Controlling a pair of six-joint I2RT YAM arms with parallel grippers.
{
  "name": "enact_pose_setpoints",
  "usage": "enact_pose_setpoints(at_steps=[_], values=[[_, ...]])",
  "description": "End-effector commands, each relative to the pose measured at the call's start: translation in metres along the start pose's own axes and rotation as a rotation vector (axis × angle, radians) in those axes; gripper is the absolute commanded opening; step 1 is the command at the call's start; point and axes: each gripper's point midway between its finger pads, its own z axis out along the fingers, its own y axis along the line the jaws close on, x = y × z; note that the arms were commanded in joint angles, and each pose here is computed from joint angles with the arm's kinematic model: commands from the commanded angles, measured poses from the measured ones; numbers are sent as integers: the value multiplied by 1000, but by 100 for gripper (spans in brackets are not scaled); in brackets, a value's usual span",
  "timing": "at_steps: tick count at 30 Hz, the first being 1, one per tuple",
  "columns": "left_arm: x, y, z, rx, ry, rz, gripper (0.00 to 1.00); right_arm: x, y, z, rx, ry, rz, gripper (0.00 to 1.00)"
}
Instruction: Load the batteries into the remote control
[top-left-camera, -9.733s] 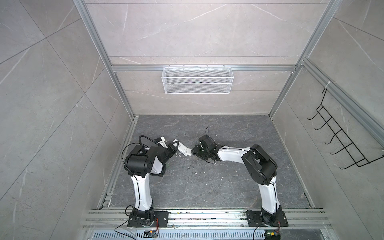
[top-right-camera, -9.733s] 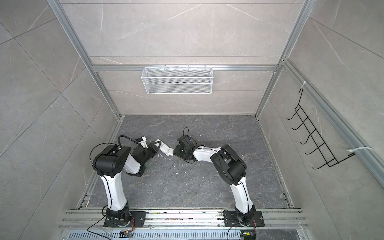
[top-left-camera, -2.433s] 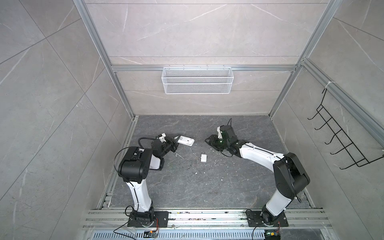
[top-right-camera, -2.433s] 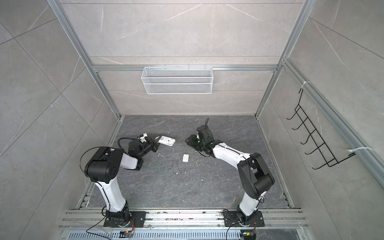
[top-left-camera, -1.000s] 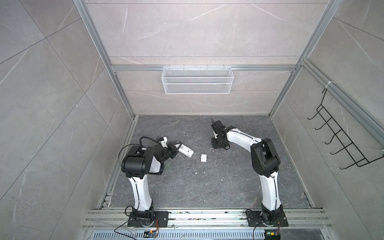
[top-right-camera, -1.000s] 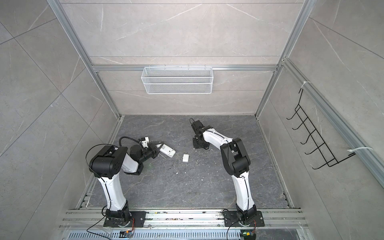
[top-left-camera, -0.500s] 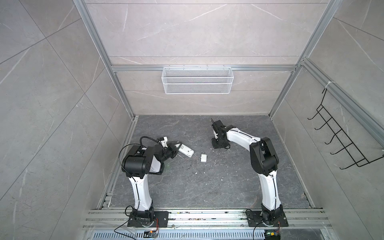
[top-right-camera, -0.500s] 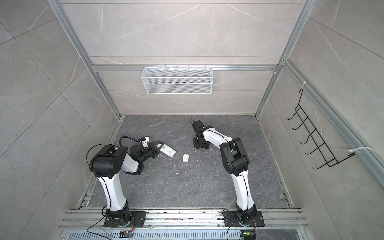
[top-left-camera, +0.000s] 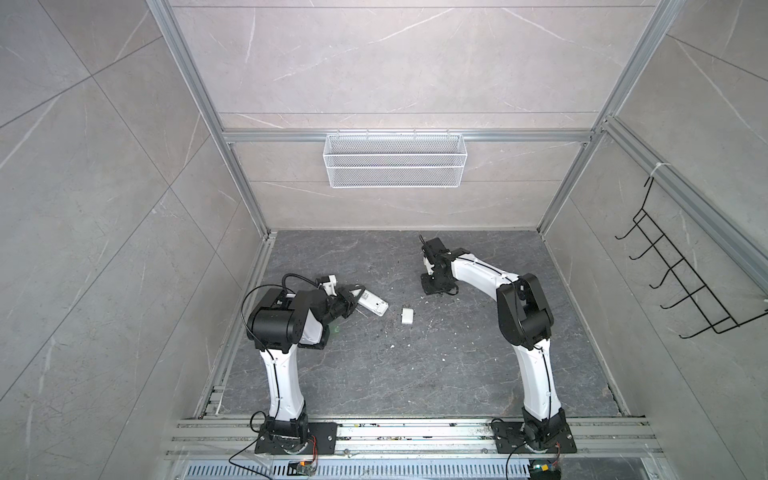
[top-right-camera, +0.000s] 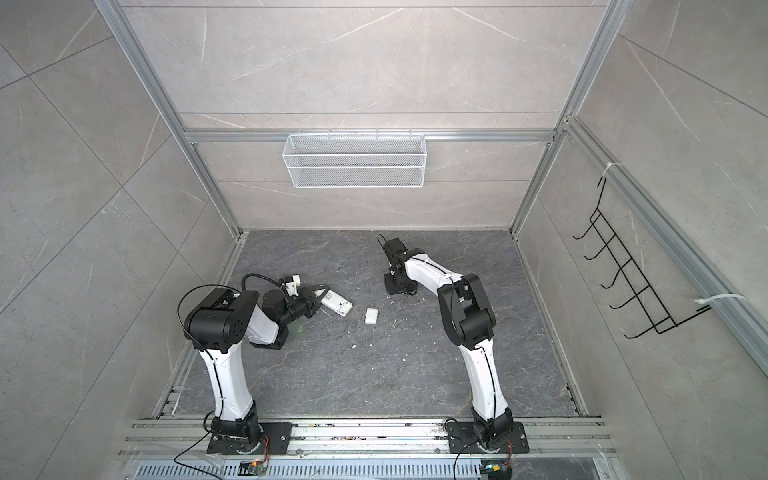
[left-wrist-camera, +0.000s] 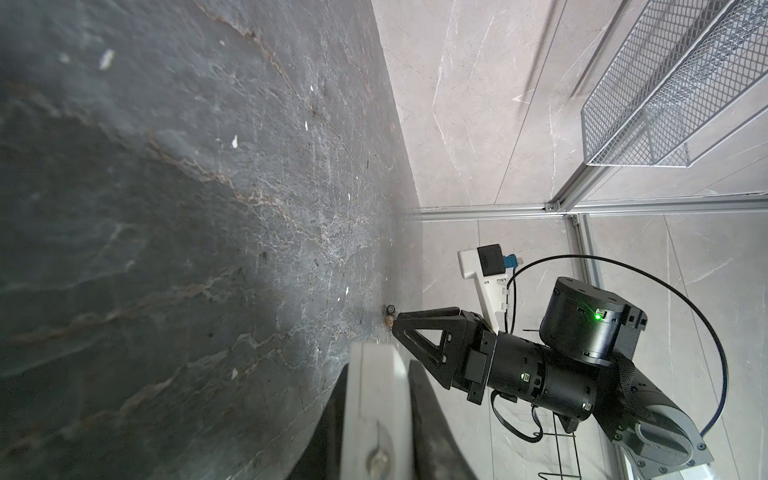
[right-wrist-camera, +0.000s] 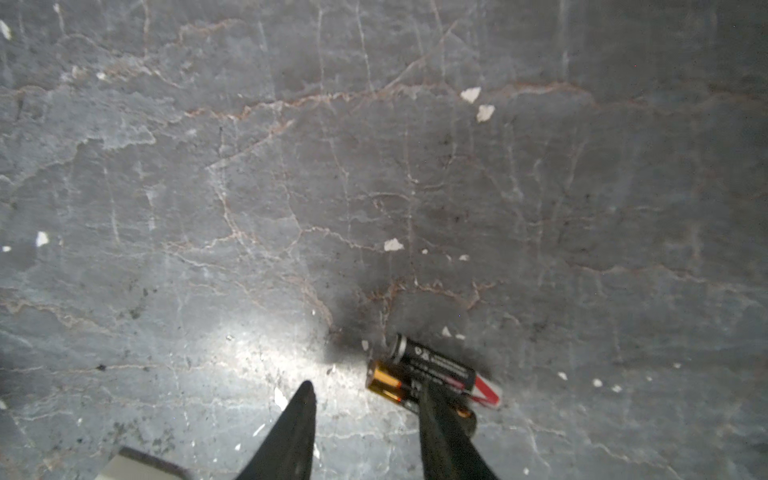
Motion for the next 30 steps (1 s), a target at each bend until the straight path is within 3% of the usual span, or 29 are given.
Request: enact_pose_setpoints(at_steps=[1,11,17,22,25,30], values=[[-3,-20,4,70,8,53,2,28,-6,12,9,75,-10,43],[-3,-20,5,72,9,49,1,40,-6,1,-8,68,5,44],[-3,-20,5,71,10,46,1,54,13,-48,-134,-30,79,50],[-3,-15,6,64,13,33,1,109,39,-72,-138,-40,18,50],[-3,-16,5,65,11,36,1,142,47,-69,-69,-7,-71,49],[-2,-16,4,64,12,39,1,168,54,-62,-60,3,-116,50]])
